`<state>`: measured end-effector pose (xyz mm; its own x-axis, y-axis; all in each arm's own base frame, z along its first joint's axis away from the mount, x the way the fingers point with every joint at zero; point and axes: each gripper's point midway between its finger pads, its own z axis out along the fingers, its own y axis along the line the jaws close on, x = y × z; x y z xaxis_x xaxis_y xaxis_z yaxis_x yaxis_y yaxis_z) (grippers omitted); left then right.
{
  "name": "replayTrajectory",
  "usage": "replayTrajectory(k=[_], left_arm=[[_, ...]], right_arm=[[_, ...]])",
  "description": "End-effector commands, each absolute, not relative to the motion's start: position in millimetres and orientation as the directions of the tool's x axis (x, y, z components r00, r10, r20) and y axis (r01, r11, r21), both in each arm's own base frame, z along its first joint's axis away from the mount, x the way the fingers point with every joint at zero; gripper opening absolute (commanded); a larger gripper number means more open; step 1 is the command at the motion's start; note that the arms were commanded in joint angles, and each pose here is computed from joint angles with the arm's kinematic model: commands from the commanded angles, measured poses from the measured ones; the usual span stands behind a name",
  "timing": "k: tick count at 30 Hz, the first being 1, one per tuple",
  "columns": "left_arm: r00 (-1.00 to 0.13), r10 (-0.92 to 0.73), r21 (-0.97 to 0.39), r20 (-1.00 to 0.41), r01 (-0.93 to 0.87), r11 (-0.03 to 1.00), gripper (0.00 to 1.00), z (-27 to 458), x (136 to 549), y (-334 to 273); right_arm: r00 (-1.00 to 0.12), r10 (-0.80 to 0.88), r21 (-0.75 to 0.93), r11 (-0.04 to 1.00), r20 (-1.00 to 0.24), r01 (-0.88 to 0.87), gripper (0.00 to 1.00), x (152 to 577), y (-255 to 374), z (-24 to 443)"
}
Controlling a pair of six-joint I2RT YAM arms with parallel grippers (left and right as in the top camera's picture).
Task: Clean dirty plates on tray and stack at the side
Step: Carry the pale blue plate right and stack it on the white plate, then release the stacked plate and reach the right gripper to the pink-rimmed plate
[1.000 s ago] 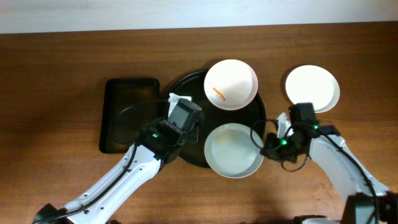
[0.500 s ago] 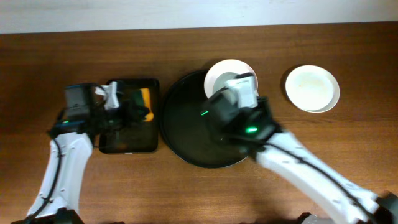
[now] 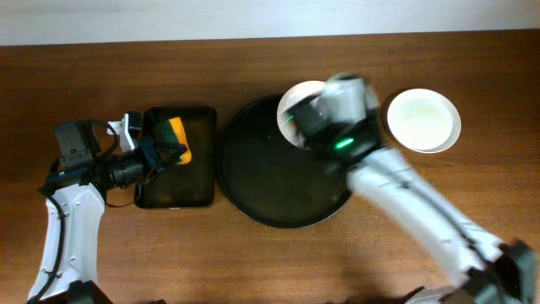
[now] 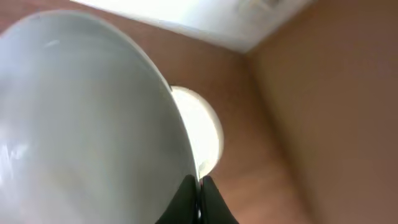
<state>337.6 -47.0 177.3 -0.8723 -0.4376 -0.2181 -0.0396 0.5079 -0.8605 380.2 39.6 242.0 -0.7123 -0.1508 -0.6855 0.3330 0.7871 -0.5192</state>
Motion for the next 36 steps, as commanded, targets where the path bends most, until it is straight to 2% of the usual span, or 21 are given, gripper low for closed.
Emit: replayTrajectory(k=[1,2,5,8,9,12,14,15,16,17,19,21,23,24,25,27,29,32,36], left_arm=[[-0.876,-0.429,-0.861,-0.219,-0.033,0.507,0.05,179.2,333.3,-48.6],[-0.875,-0.433,-0.852,-0.216,-0.048,0.521,0.00,175.8,333.0,-46.9],[-0.872,-0.444,-0.830,-0.205,-0.085,0.551,0.00,168.1,331.9,-42.3],[-0.868,-0.450,-0.816,-0.209,-0.098,0.569,0.00,164.6,332.7,-39.1],[-0.865,-0.454,-0.803,-0.213,-0.111,0.586,0.00,161.4,333.3,-36.1],[-0.864,-0.456,-0.797,-0.215,-0.115,0.593,0.00,160.1,333.6,-34.9],[-0.863,-0.456,-0.795,-0.215,-0.117,0.595,0.00,159.6,333.6,-34.7],[-0.865,-0.453,-0.794,-0.215,-0.114,0.596,0.00,159.6,333.5,-36.1],[-0.866,-0.450,-0.792,-0.217,-0.113,0.600,0.00,159.2,333.5,-36.6],[-0.866,-0.450,-0.788,-0.218,-0.116,0.605,0.00,158.1,333.6,-36.3],[-0.861,-0.456,-0.761,-0.225,-0.137,0.634,0.00,152.7,334.4,-31.5],[-0.856,-0.462,-0.738,-0.232,-0.155,0.656,0.00,148.3,335.0,-26.5],[-0.855,-0.463,-0.735,-0.232,-0.157,0.659,0.00,147.7,335.0,-26.1],[-0.859,-0.458,-0.732,-0.230,-0.157,0.663,0.00,146.8,334.3,-28.0],[-0.869,-0.434,-0.727,-0.238,-0.137,0.673,0.00,146.3,333.7,-34.1],[-0.878,-0.410,-0.692,-0.247,-0.136,0.709,0.02,140.5,333.2,-39.4],[-0.888,-0.383,-0.658,-0.256,-0.131,0.742,0.09,135.2,332.3,-45.3],[-0.890,-0.362,-0.583,-0.278,-0.143,0.800,0.09,125.8,332.8,-43.4],[-0.888,-0.361,-0.565,-0.284,-0.149,0.812,0.09,123.9,333.1,-41.3]], right_arm=[[-0.792,0.224,-0.108,0.934,-0.568,0.341,0.04,395.4,-29.0,199.2],[-0.781,0.333,0.002,0.921,-0.528,0.390,0.04,397.8,-57.6,187.5],[-0.668,0.638,0.311,0.770,-0.383,0.556,0.04,399.8,-157.5,138.2],[-0.655,0.700,0.452,0.701,-0.285,0.552,0.04,404.9,-192.0,85.4],[-0.652,0.711,0.453,0.688,-0.264,0.567,0.04,404.7,-197.5,71.0],[-0.685,0.663,0.459,0.730,-0.301,0.506,0.05,419.1,-193.2,60.6],[-0.696,0.644,0.458,0.747,-0.318,0.482,0.14,426.4,-185.4,62.7],[-0.706,0.631,0.452,0.758,-0.322,0.471,0.30,429.9,-179.1,62.5],[-0.711,0.624,0.453,0.763,-0.325,0.462,0.54,432.3,-175.3,62.9],[-0.719,0.616,0.453,0.767,-0.322,0.454,0.65,433.9,-170.2,63.8],[-0.762,0.562,0.447,0.800,-0.322,0.401,0.67,436.7,-157.6,73.1],[-0.869,0.300,0.433,0.894,-0.394,0.112,0.68,449.7,-111.8,107.5],[-0.888,0.064,0.383,0.915,-0.455,-0.130,0.86,461.7,-57.8,130.4],[-0.874,-0.035,0.353,0.906,-0.485,-0.232,0.88,467.3,-31.2,133.1],[-0.840,-0.162,0.305,0.882,-0.517,-0.358,0.88,474.4,5.0,130.4],[-0.811,-0.266,0.207,0.883,-0.521,-0.422,0.87,486.4,31.8,117.8],[-0.778,-0.338,0.121,0.877,-0.529,-0.464,0.85,502.8,55.6,101.0],[-0.747,-0.371,0.101,0.860,-0.552,-0.501,0.80,519.4,76.3,78.3],[-0.770,-0.371,0.138,0.853,-0.520,-0.504,0.68,523.9,80.8,33.5]])
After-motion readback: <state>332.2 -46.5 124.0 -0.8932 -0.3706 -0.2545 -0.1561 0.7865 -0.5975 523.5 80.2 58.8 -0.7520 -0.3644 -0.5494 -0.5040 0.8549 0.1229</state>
